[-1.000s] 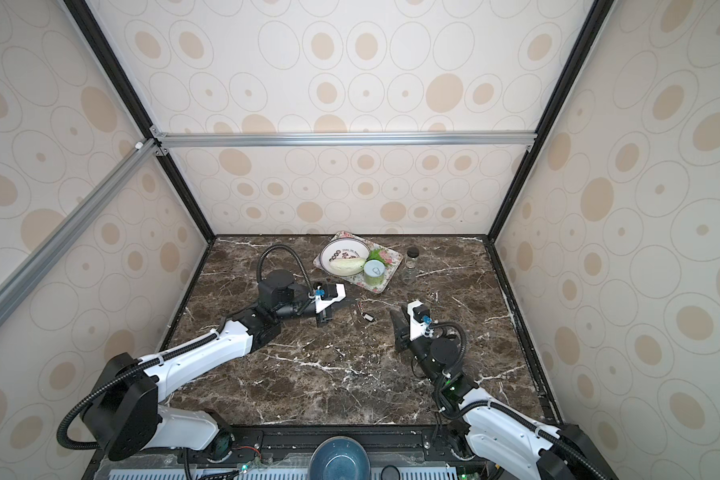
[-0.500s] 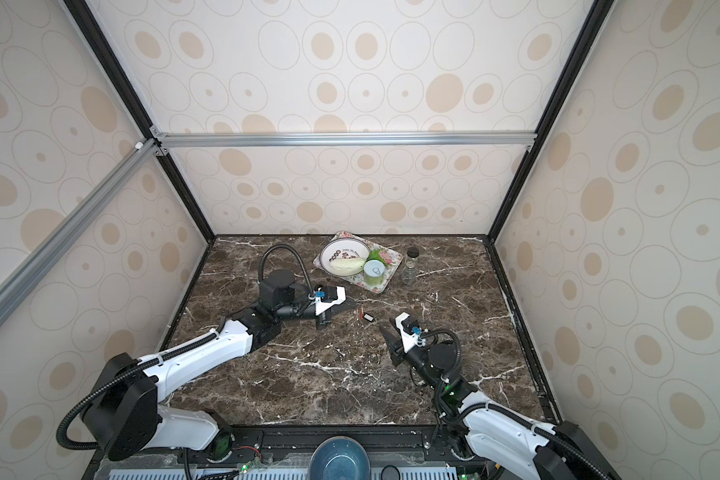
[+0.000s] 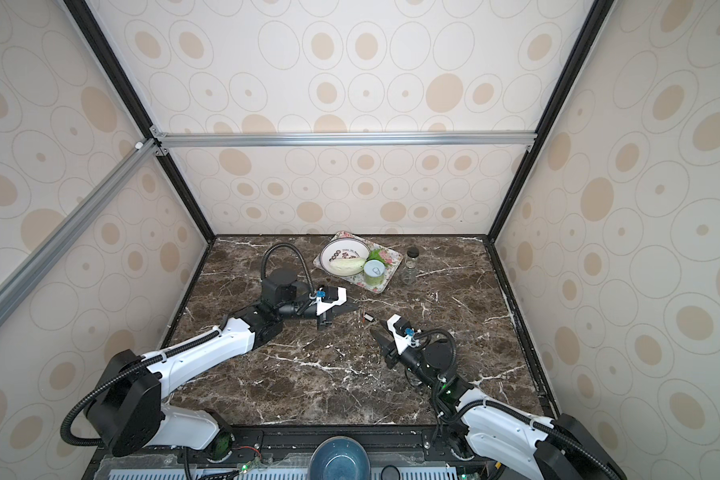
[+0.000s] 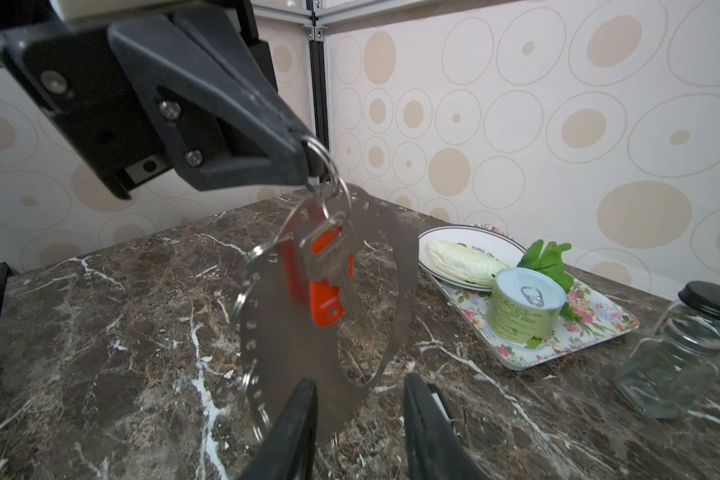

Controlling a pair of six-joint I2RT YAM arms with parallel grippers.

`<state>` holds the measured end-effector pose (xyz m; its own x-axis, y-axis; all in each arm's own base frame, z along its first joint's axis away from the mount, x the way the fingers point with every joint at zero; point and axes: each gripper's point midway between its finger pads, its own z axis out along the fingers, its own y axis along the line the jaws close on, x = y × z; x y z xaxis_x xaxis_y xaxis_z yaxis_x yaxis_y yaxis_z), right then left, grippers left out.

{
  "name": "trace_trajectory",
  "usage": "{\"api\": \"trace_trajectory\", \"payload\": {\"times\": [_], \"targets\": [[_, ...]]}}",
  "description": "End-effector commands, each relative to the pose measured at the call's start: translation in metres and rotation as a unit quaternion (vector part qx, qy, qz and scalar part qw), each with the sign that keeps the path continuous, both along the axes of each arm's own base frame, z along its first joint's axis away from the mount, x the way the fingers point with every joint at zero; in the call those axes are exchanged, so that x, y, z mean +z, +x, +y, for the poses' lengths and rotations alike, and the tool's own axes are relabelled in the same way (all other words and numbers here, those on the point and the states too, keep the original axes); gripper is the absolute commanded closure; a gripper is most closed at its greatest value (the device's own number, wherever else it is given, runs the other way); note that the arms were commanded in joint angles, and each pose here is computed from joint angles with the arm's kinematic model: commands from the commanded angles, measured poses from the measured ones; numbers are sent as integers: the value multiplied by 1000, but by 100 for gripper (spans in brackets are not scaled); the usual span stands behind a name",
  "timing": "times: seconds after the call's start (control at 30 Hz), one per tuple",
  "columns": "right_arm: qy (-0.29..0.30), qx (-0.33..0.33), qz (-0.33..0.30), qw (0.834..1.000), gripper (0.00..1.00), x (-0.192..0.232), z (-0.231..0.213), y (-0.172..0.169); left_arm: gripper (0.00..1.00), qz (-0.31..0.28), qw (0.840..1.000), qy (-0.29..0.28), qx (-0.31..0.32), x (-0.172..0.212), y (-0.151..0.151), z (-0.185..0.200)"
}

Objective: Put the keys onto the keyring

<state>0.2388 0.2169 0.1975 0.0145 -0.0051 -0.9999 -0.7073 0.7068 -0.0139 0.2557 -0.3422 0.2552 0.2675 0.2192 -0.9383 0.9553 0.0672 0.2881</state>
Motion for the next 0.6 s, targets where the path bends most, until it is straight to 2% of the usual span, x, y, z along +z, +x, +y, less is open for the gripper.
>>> {"api": "trace_trajectory", "payload": {"times": [0.0, 0.17, 0.27, 0.57], "targets": [[13, 7, -26, 1000, 63, 24, 7, 1, 100, -34, 999, -21, -24, 27, -6, -4], [11, -10, -17, 1000, 62, 32, 11, 15, 100, -37, 999, -27, -30, 30, -9, -3], [8, 14, -24, 1000, 60, 32, 20, 12, 100, -33, 999, -26, -28, 29, -8, -4], [10, 27, -36, 999, 59, 35, 22, 5, 100, -39, 998, -31, -25, 33, -10, -1]]}}
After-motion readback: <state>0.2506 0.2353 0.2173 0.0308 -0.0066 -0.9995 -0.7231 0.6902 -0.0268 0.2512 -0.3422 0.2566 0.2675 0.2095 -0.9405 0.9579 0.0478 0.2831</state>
